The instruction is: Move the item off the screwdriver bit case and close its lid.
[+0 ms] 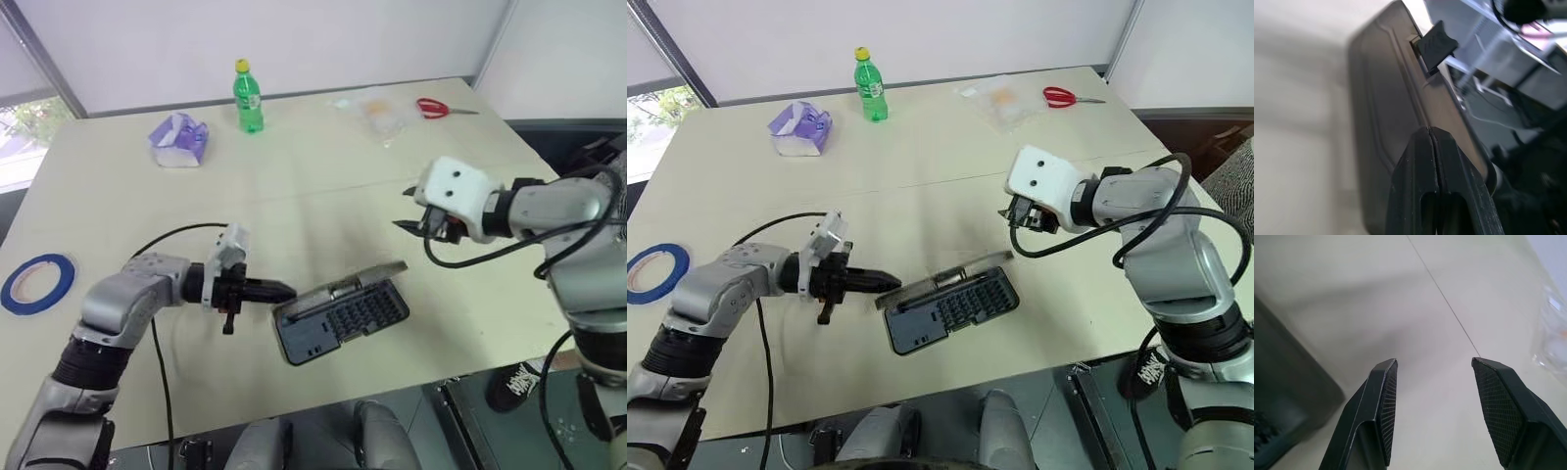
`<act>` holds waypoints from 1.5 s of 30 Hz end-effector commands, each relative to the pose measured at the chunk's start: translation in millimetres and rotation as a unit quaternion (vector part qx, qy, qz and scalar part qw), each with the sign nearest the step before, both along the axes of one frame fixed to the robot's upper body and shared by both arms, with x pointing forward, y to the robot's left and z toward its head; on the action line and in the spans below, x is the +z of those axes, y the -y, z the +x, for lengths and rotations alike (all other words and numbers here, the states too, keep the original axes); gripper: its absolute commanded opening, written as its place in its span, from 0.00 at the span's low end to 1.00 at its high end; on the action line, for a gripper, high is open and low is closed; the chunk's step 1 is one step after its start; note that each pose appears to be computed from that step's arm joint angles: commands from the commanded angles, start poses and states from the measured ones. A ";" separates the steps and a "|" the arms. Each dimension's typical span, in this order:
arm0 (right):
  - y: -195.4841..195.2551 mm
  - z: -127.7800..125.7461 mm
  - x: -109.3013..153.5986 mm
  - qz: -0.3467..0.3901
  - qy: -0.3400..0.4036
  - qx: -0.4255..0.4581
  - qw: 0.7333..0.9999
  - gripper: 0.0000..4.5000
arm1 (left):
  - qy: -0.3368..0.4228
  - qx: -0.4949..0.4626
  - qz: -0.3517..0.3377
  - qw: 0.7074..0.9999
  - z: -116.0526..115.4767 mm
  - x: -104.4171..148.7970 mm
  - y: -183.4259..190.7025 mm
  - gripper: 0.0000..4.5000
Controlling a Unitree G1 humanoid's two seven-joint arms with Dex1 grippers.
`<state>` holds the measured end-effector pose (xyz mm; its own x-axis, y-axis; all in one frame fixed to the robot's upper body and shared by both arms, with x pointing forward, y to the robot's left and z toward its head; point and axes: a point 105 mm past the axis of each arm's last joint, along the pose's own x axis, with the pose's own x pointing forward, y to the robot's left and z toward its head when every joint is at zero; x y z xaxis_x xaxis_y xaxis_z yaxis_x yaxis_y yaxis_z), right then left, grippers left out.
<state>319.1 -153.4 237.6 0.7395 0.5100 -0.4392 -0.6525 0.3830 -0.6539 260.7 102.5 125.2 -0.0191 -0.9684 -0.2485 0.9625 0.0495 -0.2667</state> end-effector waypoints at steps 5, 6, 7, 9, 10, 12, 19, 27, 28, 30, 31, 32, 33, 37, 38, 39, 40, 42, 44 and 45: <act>0.9 0.8 16.0 0.006 0.038 -0.008 0.999 0.55 | -0.010 -0.007 0.014 1.000 1.4 -40.9 29.2 0.00; -0.2 0.3 14.7 0.006 0.037 -0.008 0.999 0.55 | -0.011 -0.004 0.023 1.000 2.0 -48.9 29.8 0.00; -0.8 0.0 14.0 0.007 0.036 -0.007 0.999 0.55 | -0.011 -0.002 0.028 1.000 2.7 -53.6 29.7 0.00; -2.9 -1.4 11.3 0.005 0.033 -0.005 0.999 0.55 | -0.013 -0.002 0.070 0.997 0.5 -73.7 22.2 0.00; -4.3 -1.7 10.1 0.007 0.031 -0.004 0.999 0.55 | -0.011 -0.004 0.094 0.996 -1.0 -83.6 16.3 0.00; -7.1 -2.7 7.3 0.009 0.027 0.000 1.000 0.55 | -0.010 -0.003 0.119 0.993 -2.4 -94.5 8.3 0.00; -18.4 -15.5 -11.6 0.026 -0.017 0.035 0.999 0.55 | 0.008 0.012 0.078 0.997 6.3 -70.1 6.1 0.00; -38.6 -36.8 -31.6 0.100 -0.091 0.093 0.986 0.50 | 0.019 0.013 0.009 1.000 12.1 -7.8 11.4 0.00; -41.3 -38.5 -33.4 0.111 -0.100 0.097 0.984 0.44 | 0.020 0.014 0.005 1.000 13.2 -3.3 11.7 0.00; -47.7 -46.2 -41.8 0.125 -0.125 0.115 0.977 0.28 | 0.024 0.018 0.004 1.000 18.3 2.9 12.5 0.00; -50.2 -50.0 -46.5 0.130 -0.138 0.122 0.974 0.17 | 0.028 0.020 0.006 0.999 21.6 3.9 12.9 0.00; -52.7 -53.1 -50.3 0.134 -0.149 0.127 0.971 0.05 | 0.031 0.023 0.010 0.999 24.8 4.1 12.9 0.00; -55.7 -57.2 -54.5 0.137 -0.162 0.136 0.968 0.01 | 0.032 0.025 0.012 0.999 28.2 3.8 13.3 0.00; -63.5 -72.6 -72.0 0.142 -0.210 0.161 0.954 0.01 | 0.039 0.031 0.018 0.999 40.6 0.2 18.4 0.00; -65.2 -76.9 -76.5 0.143 -0.224 0.168 0.949 0.01 | 0.042 0.036 0.021 0.998 44.7 -1.6 19.6 0.00; -66.8 -81.0 -80.7 0.145 -0.237 0.174 0.945 0.01 | 0.048 0.040 0.026 0.998 49.0 -4.0 20.9 0.00; -68.0 -85.8 -85.7 0.144 -0.251 0.180 0.940 0.01 | 0.055 0.040 0.031 0.997 52.2 -6.3 22.6 0.00; -68.2 -93.3 -97.3 0.137 -0.274 0.187 0.933 0.01 | 0.060 0.048 0.037 0.996 60.0 -11.5 27.1 0.00; -67.5 -95.3 -105.7 0.131 -0.285 0.184 0.932 0.01 | 0.064 0.051 0.040 0.996 64.7 -13.9 30.4 0.00; -65.4 -94.8 -113.5 0.126 -0.291 0.177 0.932 0.01 | 0.070 0.052 0.041 0.995 68.3 -16.0 35.8 0.00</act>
<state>225.6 -89.6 123.5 0.1799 0.8160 -0.5494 -0.9809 0.1906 -0.0382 323.8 72.5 104.5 0.1124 -0.9421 -0.3160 0.9691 0.1742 -0.1747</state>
